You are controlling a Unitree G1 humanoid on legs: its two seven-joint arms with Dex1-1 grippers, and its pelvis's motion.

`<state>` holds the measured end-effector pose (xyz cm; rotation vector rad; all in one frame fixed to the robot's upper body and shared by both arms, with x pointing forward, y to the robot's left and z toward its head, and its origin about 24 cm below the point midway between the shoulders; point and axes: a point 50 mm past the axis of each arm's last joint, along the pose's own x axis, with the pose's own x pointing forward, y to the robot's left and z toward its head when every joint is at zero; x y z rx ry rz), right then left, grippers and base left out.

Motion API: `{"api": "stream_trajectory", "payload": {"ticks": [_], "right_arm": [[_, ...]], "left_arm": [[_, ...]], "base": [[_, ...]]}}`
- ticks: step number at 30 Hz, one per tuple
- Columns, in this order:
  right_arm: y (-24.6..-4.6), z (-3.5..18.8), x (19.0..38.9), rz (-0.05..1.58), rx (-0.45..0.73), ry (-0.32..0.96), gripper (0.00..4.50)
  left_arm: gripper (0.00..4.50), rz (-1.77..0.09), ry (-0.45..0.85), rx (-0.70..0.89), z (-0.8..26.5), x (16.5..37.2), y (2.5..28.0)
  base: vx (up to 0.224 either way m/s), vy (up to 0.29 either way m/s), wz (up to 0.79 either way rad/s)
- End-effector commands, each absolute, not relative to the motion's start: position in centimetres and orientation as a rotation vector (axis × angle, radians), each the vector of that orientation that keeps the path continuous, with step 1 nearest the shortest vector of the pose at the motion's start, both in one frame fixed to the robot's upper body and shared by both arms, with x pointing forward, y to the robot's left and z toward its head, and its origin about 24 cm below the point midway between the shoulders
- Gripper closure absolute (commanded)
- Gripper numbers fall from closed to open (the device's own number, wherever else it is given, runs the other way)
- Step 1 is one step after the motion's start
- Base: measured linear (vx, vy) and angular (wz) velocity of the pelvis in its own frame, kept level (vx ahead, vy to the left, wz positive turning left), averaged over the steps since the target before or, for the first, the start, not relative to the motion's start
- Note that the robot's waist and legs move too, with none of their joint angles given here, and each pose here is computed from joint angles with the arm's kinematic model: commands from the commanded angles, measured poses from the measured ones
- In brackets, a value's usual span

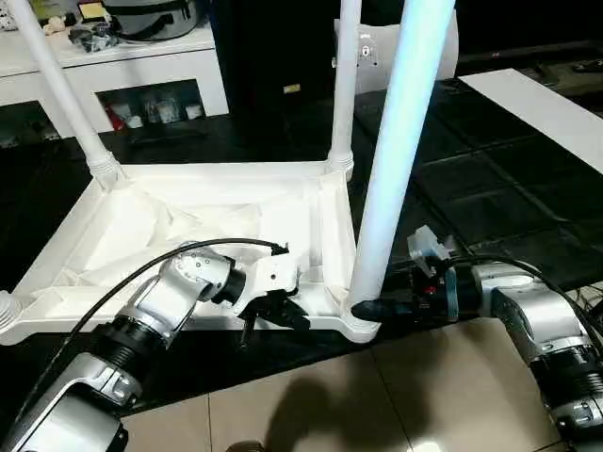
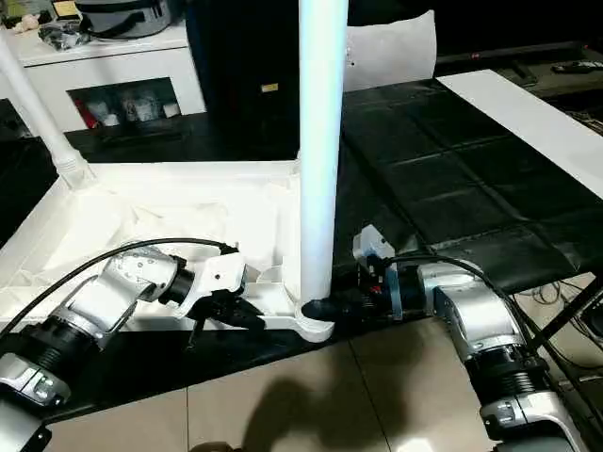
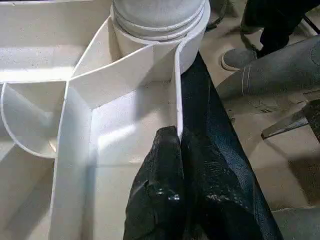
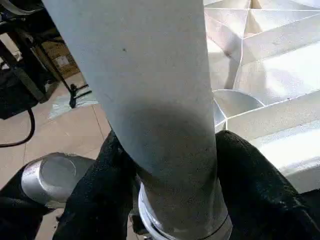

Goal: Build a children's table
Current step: Rotate leg to tighten

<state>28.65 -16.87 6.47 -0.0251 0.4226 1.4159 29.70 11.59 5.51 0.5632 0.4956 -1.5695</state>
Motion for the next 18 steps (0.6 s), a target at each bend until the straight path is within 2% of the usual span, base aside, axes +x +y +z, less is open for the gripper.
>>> {"api": "stream_trajectory", "payload": {"ticks": [1, 4, 9, 11, 15, 17, 18], "right_arm": [[-16.4, 6.7, 28.4, 1.456, -0.005, 0.406, 2.41], [-16.1, 6.8, 28.6, 1.396, 0.037, 0.363, 2.41], [-15.0, 6.0, 30.0, 1.128, 0.021, 0.371, 2.46], [-14.1, 5.9, 30.9, 1.009, 0.063, 0.375, 2.47], [-12.2, 5.5, 32.8, 0.713, 0.117, 0.414, 2.48], [-12.0, 5.2, 33.1, 0.669, 0.113, 0.417, 2.48], [-11.5, 5.0, 33.5, 0.619, 0.122, 0.403, 2.48]], "left_arm": [[4.50, -1.621, 0.537, 0.562, 4.8, 29.1, 11.4], [4.50, -1.601, 0.518, 0.498, 5.0, 29.1, 10.9], [4.50, -1.491, 0.513, 0.407, 5.0, 29.6, 9.7], [4.50, -1.438, 0.509, 0.351, 5.2, 29.9, 9.0], [4.50, -1.281, 0.497, 0.249, 5.6, 31.0, 7.6], [4.50, -1.237, 0.497, 0.249, 5.6, 31.4, 7.4], [4.50, -1.140, 0.494, 0.245, 5.7, 32.2, 7.1]], "base": [[0.000, 0.000, 0.00], [0.000, 0.000, 0.00], [0.000, 0.000, 0.00], [0.000, 0.000, 0.00], [0.000, 0.000, 0.00], [0.000, 0.000, 0.00], [0.000, 0.000, 0.00]]}}
